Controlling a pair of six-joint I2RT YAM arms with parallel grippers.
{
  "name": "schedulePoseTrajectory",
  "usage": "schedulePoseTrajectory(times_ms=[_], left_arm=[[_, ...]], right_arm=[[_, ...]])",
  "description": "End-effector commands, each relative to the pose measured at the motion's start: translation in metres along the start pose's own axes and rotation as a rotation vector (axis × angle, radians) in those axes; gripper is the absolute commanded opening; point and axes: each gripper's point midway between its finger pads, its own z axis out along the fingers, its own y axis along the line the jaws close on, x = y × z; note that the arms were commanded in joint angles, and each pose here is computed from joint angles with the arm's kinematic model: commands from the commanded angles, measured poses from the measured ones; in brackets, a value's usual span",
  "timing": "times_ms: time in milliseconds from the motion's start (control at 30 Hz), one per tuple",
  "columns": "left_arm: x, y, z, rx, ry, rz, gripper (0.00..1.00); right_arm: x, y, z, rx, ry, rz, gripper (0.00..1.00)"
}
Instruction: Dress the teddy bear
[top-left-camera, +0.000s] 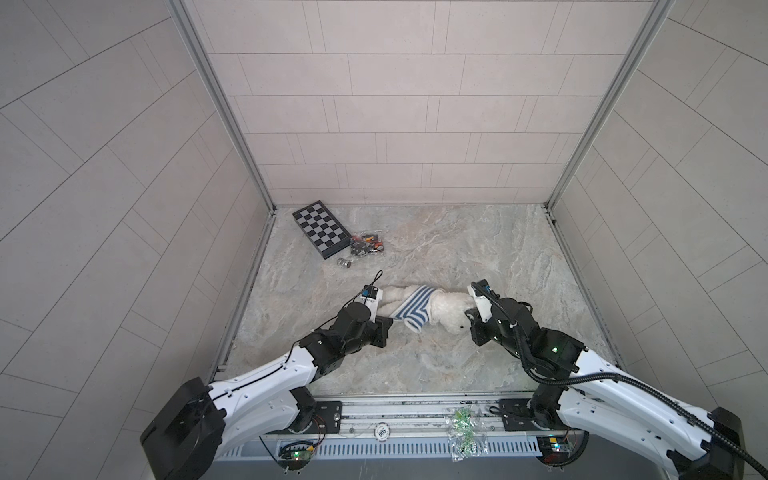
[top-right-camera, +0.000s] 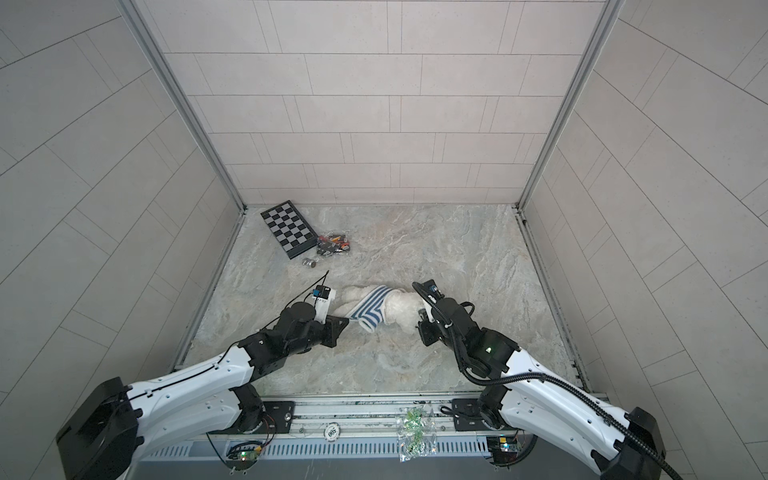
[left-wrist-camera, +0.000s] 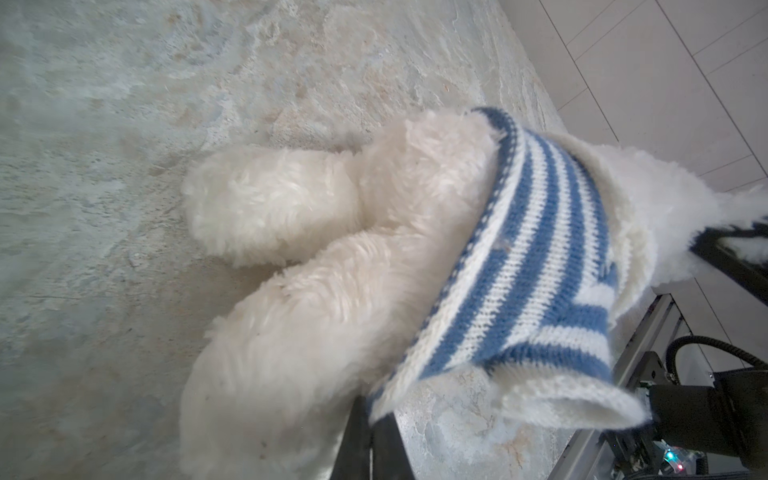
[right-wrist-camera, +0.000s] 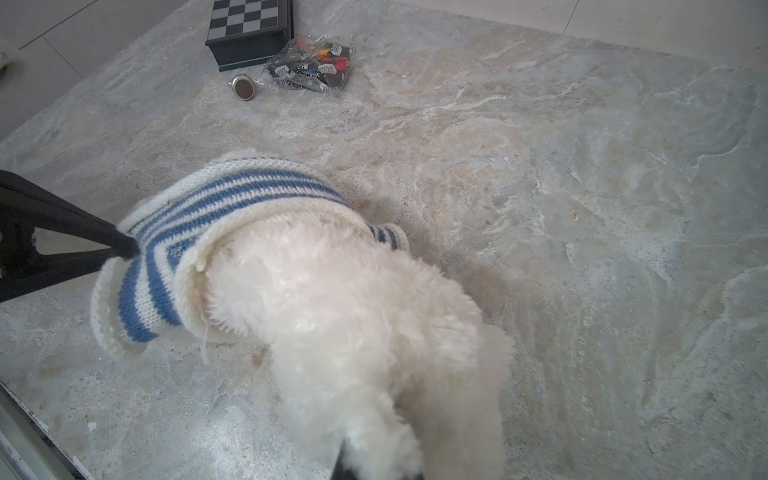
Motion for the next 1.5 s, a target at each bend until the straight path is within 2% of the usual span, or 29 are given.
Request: schedulePoseTrajectory(times_ms=[0,133,267,433,667,800,933,1133,1267,1467], left_arm=[[0.003,-0.017,0.005,0.049,0.027,0.026,0.00],[0.016,-0.031,0.011,0.109,0.096,0.037,0.02],[0.024,-0.031,0.007,0.115,0.139,0.036,0.20],[0.009,-0.032,-0.015,0.080,0.107,0.091,0.40],[-0.023,-0.029,-0.030,-0.024,0.067,0.192,0.42],[-0.038,-0.029,-0.025,-0.032,0.050,0.202,0.43],[-0.049,-0.018,-0.005,-0.056,0.054,0.176,0.43],[-0.031,-0.004,0.017,-0.065,0.119,0.155,0.37],[-0.017,-0.001,0.018,-0.047,0.139,0.126,0.31],[0.011,0.003,0.017,-0.028,0.164,0.083,0.30]], right_arm=[[-0.013,0.012,0.003,-0.046,-0.047,-0.017,0.00],[-0.007,0.025,0.010,-0.107,-0.048,-0.068,0.00],[0.005,0.043,0.016,-0.188,-0.043,-0.120,0.00],[0.027,0.049,0.024,-0.199,0.001,-0.178,0.00],[0.047,0.055,0.036,-0.229,0.056,-0.188,0.00],[0.052,0.062,0.035,-0.257,0.057,-0.195,0.03],[0.051,0.066,0.030,-0.280,0.050,-0.170,0.16],[0.023,0.062,0.012,-0.251,-0.007,-0.093,0.46],[0.002,0.058,0.011,-0.241,-0.012,0.000,0.53],[-0.004,0.045,0.028,-0.210,0.084,0.064,0.64]])
